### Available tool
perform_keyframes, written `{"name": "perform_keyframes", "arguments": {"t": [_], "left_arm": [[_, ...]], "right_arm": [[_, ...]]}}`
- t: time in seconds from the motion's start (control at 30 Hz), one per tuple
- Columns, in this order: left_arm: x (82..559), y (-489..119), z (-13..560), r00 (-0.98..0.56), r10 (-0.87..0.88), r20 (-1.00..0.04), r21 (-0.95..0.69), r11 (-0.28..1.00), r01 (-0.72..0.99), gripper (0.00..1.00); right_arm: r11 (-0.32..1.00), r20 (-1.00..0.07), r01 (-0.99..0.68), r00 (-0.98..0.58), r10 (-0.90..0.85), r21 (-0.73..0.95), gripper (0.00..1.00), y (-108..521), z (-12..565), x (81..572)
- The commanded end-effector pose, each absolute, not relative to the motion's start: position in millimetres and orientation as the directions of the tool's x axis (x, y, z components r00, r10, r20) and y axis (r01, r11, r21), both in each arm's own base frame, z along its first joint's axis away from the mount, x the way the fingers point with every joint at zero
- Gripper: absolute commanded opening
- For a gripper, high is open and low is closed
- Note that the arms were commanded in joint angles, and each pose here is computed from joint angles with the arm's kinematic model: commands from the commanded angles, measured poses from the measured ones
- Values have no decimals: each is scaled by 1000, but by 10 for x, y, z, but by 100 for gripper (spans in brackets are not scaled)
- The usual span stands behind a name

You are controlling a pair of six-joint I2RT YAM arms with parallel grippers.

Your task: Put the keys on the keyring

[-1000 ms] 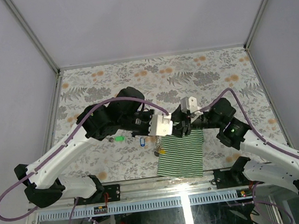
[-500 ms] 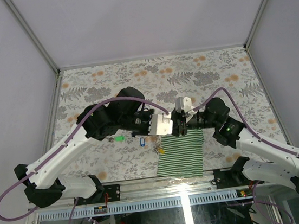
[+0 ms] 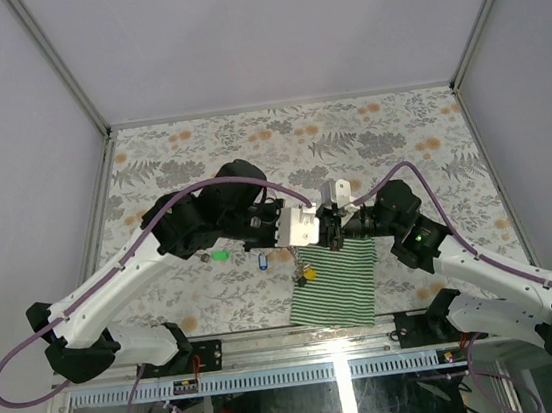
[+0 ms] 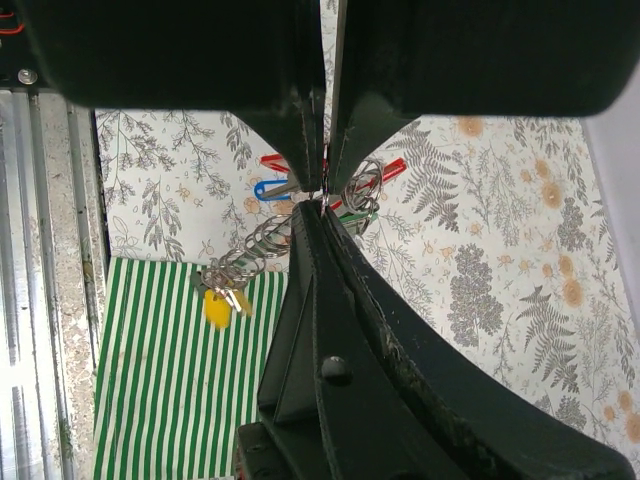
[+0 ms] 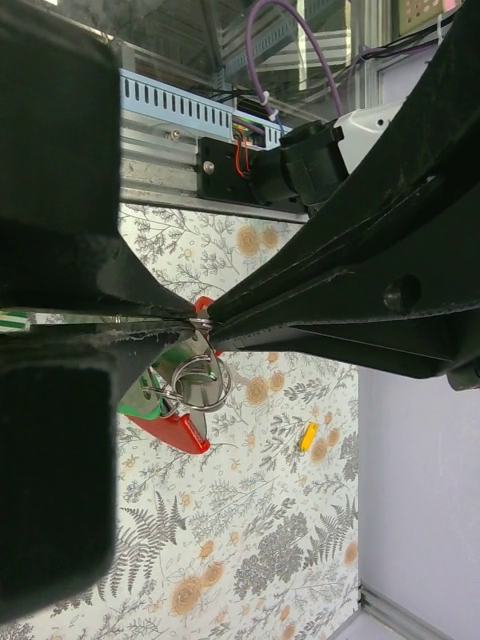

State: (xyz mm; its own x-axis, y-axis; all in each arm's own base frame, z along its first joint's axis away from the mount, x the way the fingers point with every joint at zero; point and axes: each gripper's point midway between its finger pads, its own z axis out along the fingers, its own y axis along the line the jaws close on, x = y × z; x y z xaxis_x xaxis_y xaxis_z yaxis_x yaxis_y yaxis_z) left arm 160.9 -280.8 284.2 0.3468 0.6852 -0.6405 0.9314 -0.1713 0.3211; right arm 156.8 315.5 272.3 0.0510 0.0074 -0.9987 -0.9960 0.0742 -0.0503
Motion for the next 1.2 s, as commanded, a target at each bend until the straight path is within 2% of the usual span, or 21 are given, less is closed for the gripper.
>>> {"name": "perform_keyframes", "arguments": {"t": [0.0,0.07,0.2,0.33,0.57,0.73,0.9,1.17], "left_arm": [[1651,-2927,3026,381,629,-678,379,-145,914,2],[1627,-2919,3052,383,618,-686,381,-143,914,7],[1587,-2909,3181,376,568,-732,397,-93,913,24],[1480,-2914,3396,390,458,-799,418,-44,908,30],[1276,-2930,3785,433,180,-883,449,58,892,31],[1203,-2891,4015,455,19,-890,453,138,881,32],[1185,-2884,4012,465,26,-885,465,123,877,31],[1056,-2910,3879,480,64,-875,481,2,877,28]], "right_arm": [[88,-987,-989,128,93,-120,0,3180,3085,1570],[95,-986,-987,138,92,-130,0,3156,3135,1563],[102,-983,-982,169,76,-161,0,3095,3241,1531],[102,-977,-977,195,81,-187,0,3033,3373,1476],[71,-965,-973,227,133,-219,0,2966,3643,1324],[59,-955,-968,251,159,-245,0,2928,3791,1253],[18,-952,-964,264,155,-264,0,2902,3836,1159],[3,-946,-958,284,157,-287,0,2855,3882,1087]]}}
